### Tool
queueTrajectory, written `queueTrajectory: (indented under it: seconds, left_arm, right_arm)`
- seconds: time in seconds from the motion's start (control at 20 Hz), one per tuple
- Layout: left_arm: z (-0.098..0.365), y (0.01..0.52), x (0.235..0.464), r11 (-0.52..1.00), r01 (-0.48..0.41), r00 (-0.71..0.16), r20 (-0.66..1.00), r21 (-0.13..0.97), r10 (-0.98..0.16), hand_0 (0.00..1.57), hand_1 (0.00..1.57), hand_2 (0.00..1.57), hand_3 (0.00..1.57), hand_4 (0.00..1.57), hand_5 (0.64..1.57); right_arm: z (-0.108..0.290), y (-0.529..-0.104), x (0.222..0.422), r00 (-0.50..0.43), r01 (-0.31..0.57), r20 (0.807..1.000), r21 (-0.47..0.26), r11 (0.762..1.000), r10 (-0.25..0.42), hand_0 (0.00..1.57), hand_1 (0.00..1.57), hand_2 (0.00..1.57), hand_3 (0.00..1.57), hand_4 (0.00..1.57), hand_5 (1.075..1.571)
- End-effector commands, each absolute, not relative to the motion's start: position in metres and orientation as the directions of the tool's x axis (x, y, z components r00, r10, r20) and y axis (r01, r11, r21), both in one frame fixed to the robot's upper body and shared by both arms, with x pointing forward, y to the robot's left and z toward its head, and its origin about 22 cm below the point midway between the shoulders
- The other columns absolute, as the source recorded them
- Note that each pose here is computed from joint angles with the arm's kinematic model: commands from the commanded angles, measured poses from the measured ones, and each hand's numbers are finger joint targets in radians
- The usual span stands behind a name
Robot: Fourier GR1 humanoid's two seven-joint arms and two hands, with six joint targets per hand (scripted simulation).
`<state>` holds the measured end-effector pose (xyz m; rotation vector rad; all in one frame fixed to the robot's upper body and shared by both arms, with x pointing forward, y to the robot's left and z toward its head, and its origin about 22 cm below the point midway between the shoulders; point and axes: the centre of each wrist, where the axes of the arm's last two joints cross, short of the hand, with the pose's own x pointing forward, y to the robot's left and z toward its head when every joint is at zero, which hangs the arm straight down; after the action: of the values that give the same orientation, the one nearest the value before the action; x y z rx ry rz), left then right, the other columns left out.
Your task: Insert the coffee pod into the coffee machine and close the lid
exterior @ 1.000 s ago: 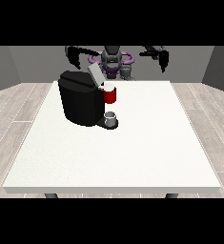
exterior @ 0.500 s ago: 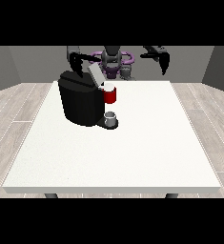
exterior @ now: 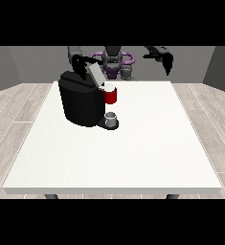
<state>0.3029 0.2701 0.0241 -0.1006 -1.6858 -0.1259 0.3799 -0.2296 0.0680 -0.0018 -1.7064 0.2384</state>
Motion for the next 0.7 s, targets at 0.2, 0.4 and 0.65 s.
queueTrajectory:
  seconds: [0.2,0.4,0.65]
  left_arm:
    - [0.038,0.264,0.309,0.993,0.114,-0.11,0.994,0.028,-0.015,0.0,0.0,0.0,0.0,0.0,1.571]
    - [0.022,0.263,0.3,0.992,0.122,-0.145,0.989,0.041,-0.023,0.0,0.0,0.0,0.0,0.0,1.571]
    - [0.036,0.285,0.308,0.993,0.097,-0.129,0.99,0.063,-0.05,0.0,0.0,0.0,0.0,0.0,1.571]
  right_arm:
    - [0.064,-0.207,0.387,-0.143,-0.191,0.979,-0.17,0.967,0.144,0.0,0.0,0.0,0.0,0.0,1.571]
    - [0.08,-0.195,0.396,-0.166,-0.188,0.974,-0.182,0.965,0.151,0.0,0.0,0.0,0.0,0.0,1.571]
    - [0.074,-0.184,0.395,-0.171,-0.202,0.97,-0.209,0.957,0.175,0.0,0.0,0.0,0.0,0.08,1.571]
